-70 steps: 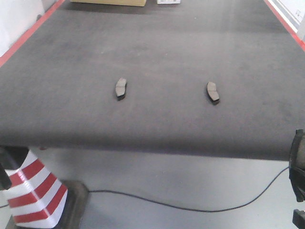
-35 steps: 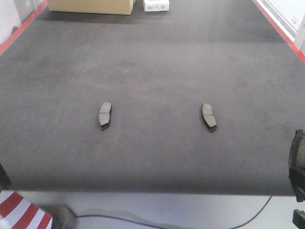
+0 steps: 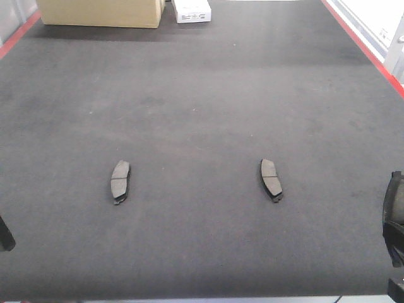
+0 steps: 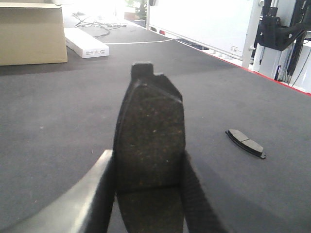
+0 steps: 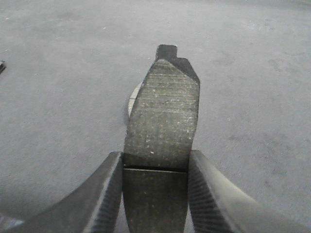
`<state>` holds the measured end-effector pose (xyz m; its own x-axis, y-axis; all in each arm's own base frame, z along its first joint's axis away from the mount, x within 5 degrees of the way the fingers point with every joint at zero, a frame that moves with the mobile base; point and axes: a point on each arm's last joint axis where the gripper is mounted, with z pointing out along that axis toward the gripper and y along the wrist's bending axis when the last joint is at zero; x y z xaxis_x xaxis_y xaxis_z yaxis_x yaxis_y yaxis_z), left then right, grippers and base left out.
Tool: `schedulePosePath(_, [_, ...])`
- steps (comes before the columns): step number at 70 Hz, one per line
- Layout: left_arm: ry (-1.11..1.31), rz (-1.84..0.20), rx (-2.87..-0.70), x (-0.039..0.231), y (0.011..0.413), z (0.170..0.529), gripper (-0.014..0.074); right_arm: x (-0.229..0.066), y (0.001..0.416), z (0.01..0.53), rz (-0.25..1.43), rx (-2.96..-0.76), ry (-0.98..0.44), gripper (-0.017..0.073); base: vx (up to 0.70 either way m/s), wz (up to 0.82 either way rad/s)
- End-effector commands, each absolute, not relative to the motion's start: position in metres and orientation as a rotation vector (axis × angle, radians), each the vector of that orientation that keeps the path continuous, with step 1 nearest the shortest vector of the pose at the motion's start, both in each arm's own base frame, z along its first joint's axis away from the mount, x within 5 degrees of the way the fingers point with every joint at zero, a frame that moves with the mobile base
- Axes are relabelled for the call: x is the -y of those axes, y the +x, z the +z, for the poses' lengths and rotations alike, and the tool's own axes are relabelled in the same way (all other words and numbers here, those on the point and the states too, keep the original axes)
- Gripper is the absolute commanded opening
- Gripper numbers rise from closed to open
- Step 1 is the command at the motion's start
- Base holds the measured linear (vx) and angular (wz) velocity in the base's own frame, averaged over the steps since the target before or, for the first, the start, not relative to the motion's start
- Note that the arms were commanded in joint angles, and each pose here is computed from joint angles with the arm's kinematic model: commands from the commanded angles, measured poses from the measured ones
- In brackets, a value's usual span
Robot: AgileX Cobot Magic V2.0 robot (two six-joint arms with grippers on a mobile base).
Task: Move and align brake pads A on conveyor
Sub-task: 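Turn and stop at the conveyor belt beside the two placed pads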
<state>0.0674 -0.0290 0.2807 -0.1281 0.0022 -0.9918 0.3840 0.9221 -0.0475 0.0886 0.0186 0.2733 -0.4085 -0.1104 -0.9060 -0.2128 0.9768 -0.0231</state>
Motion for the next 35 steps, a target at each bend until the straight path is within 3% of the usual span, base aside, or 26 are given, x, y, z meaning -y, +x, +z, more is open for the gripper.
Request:
schedulePosePath(1, [0.268,-0.355,-1.559,0.0286,0.0675,0.2984,0.0003,-0.0193,0.0921,0.2901,0.114,-1.885,-0.227,0.0035,0.11,-0.07])
schedulePosePath(35, [0.268,-0.355,-1.559,0.0286,0.0675,0.2984,0.0003,-0.0193,0.0921,0.2901,0.114,-1.885,-0.227,0.0035,0.05,-0.03])
